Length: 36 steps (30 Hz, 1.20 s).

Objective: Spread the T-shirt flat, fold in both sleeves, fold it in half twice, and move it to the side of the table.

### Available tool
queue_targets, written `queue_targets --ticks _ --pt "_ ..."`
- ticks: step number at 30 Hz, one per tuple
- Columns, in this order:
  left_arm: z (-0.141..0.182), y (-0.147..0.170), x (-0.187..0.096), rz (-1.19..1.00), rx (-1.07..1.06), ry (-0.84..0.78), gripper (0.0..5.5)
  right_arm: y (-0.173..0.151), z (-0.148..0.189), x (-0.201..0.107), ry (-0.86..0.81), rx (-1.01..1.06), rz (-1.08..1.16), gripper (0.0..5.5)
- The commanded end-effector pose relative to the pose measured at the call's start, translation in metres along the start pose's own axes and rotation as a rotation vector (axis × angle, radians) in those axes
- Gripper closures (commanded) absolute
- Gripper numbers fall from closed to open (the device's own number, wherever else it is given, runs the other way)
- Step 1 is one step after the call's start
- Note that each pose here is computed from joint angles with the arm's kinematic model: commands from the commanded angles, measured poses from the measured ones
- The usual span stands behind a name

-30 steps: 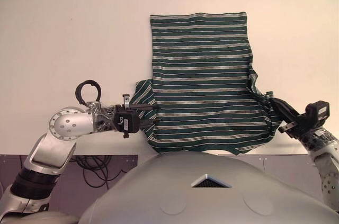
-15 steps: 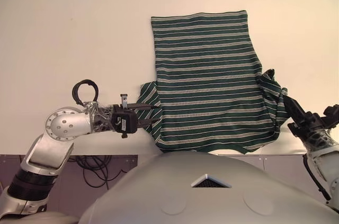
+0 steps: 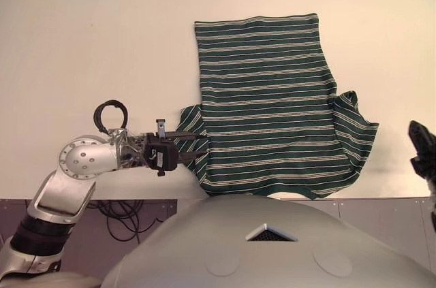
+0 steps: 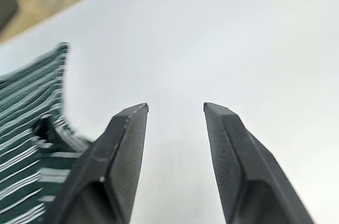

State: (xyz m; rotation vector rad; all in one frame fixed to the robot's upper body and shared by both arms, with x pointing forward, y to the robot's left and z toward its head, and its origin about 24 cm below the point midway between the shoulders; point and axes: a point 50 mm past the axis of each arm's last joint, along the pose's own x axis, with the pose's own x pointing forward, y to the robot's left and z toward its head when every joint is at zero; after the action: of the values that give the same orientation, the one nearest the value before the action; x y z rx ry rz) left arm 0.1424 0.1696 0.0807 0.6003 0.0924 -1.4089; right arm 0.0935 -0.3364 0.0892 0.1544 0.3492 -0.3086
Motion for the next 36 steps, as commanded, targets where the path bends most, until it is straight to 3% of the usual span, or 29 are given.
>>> queue_targets --ticks 1,5,9,13,16,18,23,29,36 --pt "-0.007 0.019 0.019 0.1 0.023 0.008 4.02 0.057 0.027 0.021 -0.217 -0.35 0.298 3.59" --pt "-0.031 0.023 0.02 0.144 -0.091 0.118 4.02 0.099 0.017 0.036 -0.278 -0.549 0.5 3.59" --pt "-0.035 0.023 -0.008 0.278 -0.425 0.069 4.02 0.1 0.012 0.042 -0.297 -0.577 0.501 3.59" --pt "-0.044 0.003 -0.045 0.325 -0.768 0.076 3.52 0.094 0.002 0.042 -0.277 -0.582 0.514 3.54" --pt "-0.042 -0.008 -0.059 0.325 -0.919 0.056 2.91 0.089 -0.007 0.04 -0.263 -0.582 0.521 3.54" --pt "-0.054 -0.016 -0.061 0.343 -1.009 0.12 2.91 0.09 -0.014 0.039 -0.256 -0.586 0.532 3.54" --pt "-0.076 -0.032 -0.054 0.33 -1.129 0.235 2.91 0.093 -0.017 0.036 -0.259 -0.596 0.538 3.54" --pt "-0.066 -0.034 -0.046 0.274 -1.187 0.176 2.91 0.092 -0.014 0.035 -0.254 -0.603 0.529 3.54" --pt "-0.06 -0.036 -0.042 0.24 -1.215 0.148 3.93 0.093 -0.013 0.033 -0.244 -0.604 0.523 3.54"
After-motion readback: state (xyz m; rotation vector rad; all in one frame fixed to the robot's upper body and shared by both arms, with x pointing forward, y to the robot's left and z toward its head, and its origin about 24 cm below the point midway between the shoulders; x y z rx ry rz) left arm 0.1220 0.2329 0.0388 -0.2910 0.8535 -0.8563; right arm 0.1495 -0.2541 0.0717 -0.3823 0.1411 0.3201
